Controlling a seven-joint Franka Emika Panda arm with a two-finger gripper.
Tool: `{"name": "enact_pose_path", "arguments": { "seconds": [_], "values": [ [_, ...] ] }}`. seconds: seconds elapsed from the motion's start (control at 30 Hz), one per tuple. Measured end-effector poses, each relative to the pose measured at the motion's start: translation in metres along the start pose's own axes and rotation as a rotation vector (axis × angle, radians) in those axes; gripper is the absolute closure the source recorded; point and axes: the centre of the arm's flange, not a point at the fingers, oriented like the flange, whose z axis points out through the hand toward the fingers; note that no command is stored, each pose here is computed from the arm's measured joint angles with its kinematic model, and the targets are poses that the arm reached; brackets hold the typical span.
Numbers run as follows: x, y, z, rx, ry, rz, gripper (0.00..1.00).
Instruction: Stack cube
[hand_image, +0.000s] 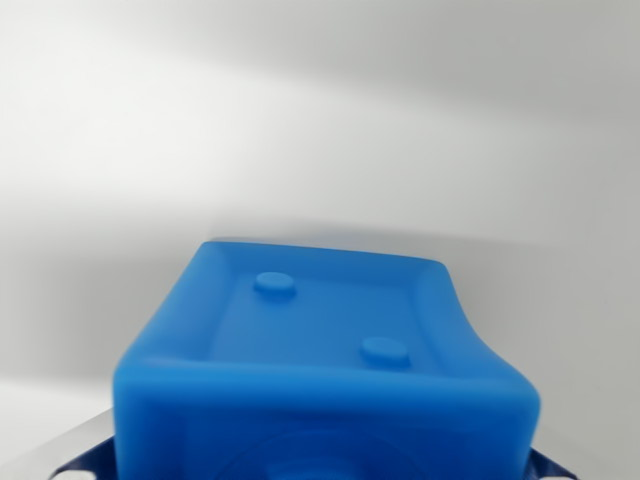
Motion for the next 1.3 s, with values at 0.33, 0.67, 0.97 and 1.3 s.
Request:
{"name": "enact_pose_path", "arguments": {
  "seconds": [0.33,0.67,0.97,1.3],
  "values": [
    [0.000,0.000,-0.001,0.0001,0.0002,0.000,1.00],
    [0.001,-0.001,-0.013,0.0030,0.0035,0.000,1.00],
    [0.001,-0.001,-0.029,0.0023,0.0049,-0.001,1.00],
    [0.001,-0.001,-0.051,0.0015,0.0065,-0.001,1.00]
  ]
}}
